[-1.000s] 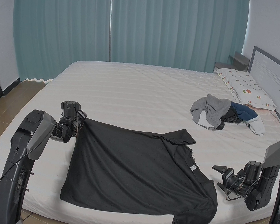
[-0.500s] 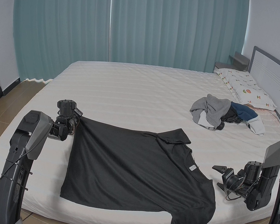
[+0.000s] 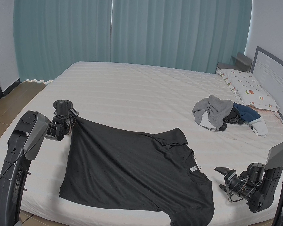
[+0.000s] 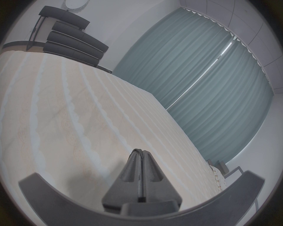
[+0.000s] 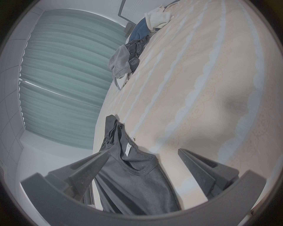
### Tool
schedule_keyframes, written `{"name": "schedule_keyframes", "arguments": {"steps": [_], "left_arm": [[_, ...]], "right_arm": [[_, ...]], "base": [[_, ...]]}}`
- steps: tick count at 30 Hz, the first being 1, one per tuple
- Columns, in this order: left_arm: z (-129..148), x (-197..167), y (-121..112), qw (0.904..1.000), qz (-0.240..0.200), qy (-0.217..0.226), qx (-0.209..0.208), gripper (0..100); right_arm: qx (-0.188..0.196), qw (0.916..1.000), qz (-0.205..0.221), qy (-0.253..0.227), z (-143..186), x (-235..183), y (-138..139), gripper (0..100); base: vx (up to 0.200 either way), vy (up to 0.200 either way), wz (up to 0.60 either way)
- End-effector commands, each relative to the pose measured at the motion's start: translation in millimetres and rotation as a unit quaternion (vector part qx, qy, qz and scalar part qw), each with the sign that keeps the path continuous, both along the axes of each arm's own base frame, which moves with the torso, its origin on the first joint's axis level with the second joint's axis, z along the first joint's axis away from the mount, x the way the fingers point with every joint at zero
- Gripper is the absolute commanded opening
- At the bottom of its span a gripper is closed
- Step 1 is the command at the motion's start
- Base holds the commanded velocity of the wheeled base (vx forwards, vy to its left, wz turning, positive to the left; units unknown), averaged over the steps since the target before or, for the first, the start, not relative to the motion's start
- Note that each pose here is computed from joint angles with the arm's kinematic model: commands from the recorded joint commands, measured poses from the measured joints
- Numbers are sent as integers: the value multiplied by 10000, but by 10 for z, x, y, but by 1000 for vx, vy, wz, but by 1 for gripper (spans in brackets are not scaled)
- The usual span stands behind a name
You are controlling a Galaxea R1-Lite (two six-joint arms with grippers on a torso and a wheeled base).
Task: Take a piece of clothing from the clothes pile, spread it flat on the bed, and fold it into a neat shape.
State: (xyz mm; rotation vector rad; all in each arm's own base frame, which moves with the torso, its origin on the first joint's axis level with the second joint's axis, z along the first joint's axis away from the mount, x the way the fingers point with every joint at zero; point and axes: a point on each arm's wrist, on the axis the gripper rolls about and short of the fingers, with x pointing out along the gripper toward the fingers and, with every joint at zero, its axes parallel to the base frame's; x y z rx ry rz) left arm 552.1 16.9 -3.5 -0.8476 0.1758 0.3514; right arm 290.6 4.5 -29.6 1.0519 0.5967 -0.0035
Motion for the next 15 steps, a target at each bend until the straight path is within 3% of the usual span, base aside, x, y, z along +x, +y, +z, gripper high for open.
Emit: {"name": "schedule_keyframes", "arguments": {"steps": [1,8,9,15], "left_arm": [[18,-1,40,10000,38,-18,-2,0],[25,-18,65,10000,56,80,-14,0],[17,-20,56,9999,49,118,-15,100],[-25,-44,63,9997,66,243,-70,100]], "right_arm": [[2,10000,0,-1,0,0,0,100],[2,10000,0,-1,0,0,0,100],[2,10000,0,-1,0,0,0,100],[-4,10000,4,-3,0,0,0,100]], "base": [[0,0,0],[0,0,0],[0,0,0],[0,0,0]]}}
